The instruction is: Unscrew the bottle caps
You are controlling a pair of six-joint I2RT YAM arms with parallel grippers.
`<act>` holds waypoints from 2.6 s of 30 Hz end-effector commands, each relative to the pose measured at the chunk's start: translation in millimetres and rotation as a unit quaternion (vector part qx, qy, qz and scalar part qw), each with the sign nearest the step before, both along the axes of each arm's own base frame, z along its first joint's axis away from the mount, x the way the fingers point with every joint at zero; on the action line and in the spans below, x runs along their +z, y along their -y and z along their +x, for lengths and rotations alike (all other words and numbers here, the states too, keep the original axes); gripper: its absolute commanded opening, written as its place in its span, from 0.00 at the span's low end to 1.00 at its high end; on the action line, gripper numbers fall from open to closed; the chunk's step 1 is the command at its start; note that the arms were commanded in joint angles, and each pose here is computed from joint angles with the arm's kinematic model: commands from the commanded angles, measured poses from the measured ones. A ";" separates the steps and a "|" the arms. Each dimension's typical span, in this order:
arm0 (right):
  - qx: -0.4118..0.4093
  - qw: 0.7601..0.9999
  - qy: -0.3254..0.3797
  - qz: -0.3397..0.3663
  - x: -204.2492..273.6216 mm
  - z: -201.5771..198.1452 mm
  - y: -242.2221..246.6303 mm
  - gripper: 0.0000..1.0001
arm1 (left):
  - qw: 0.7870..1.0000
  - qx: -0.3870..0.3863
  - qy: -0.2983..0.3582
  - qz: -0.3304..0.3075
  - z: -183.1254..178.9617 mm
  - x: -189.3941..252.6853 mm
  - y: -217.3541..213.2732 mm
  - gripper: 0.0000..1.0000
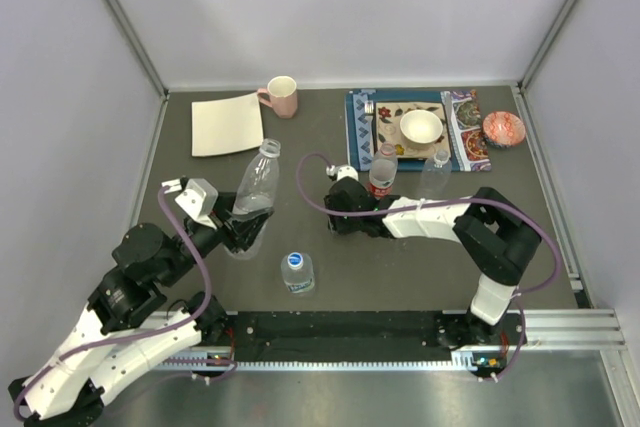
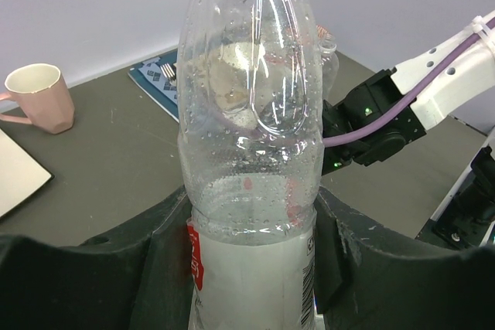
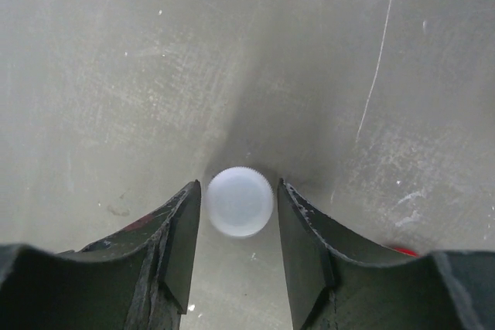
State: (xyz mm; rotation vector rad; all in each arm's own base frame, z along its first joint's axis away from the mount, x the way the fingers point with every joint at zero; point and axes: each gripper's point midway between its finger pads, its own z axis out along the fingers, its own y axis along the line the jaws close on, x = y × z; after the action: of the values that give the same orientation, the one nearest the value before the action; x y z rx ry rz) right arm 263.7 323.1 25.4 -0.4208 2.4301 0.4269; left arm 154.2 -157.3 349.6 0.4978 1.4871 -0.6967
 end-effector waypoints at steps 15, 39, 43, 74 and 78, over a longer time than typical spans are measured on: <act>0.002 0.998 0.058 0.027 85.3 14.3 -16.2 0.59 | 1.000 -0.001 0.006 -0.020 0.2 6.3 1.2 0.54; 0.135 0.866 0.220 0.427 454.0 -42.9 -8.4 0.84 | 0.999 -0.015 0.027 0.012 26.5 25.5 33.1 0.56; 0.196 0.844 0.176 0.467 459.6 -56.0 -20.7 0.84 | 0.999 -0.025 0.028 0.018 27.0 26.0 38.4 0.56; 0.258 0.852 0.096 0.445 406.7 -67.6 -43.8 0.31 | 0.997 -0.073 0.023 0.005 21.8 34.2 59.2 0.63; 0.255 0.853 0.110 0.442 412.5 -66.4 -40.8 0.15 | 0.997 -0.068 0.024 0.003 22.7 34.7 57.8 0.73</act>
State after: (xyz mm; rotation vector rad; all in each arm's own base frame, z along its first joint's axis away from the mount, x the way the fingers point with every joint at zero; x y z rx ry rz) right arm 204.7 370.6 424.9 -0.6095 1.6684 1.5444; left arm 175.6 -216.9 345.9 0.6751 1.5349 -0.7622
